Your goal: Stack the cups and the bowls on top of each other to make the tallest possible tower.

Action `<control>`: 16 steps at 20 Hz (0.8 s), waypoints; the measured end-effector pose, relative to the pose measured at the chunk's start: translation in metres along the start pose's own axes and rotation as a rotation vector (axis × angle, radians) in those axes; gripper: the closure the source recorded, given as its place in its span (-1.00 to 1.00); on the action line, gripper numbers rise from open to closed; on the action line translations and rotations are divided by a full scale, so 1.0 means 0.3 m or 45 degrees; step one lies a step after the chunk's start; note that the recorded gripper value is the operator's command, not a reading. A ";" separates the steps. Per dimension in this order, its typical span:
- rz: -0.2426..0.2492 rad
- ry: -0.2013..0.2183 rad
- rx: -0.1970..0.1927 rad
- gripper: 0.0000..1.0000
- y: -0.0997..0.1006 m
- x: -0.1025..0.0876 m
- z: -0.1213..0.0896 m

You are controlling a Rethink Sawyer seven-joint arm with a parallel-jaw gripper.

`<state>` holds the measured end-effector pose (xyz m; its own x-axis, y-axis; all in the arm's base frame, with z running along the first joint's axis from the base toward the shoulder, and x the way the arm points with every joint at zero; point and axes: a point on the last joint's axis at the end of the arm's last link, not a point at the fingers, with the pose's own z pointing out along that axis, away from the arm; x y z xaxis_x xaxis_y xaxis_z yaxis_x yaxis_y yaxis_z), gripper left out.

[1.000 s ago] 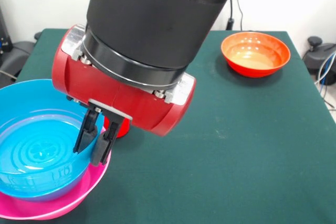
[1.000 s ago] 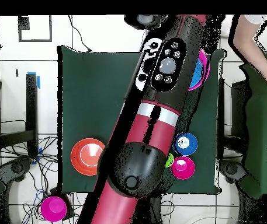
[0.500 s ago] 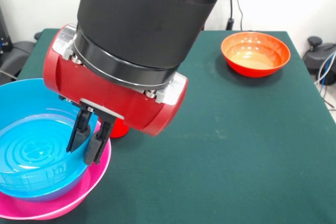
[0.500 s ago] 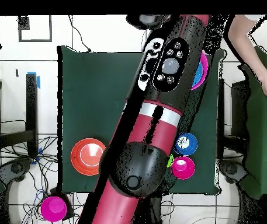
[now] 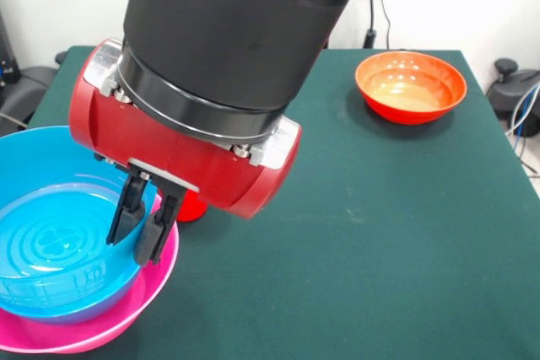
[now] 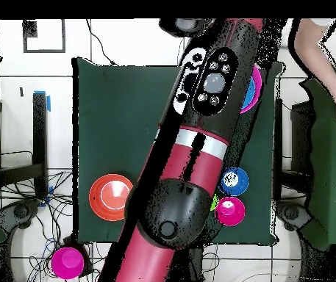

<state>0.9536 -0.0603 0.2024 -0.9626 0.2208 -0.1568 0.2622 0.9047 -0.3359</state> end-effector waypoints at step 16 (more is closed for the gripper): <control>0.000 0.000 0.000 -1.00 0.000 0.000 0.000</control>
<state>0.9536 -0.0603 0.2024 -0.9626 0.2207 -0.1568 0.2622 0.9046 -0.3361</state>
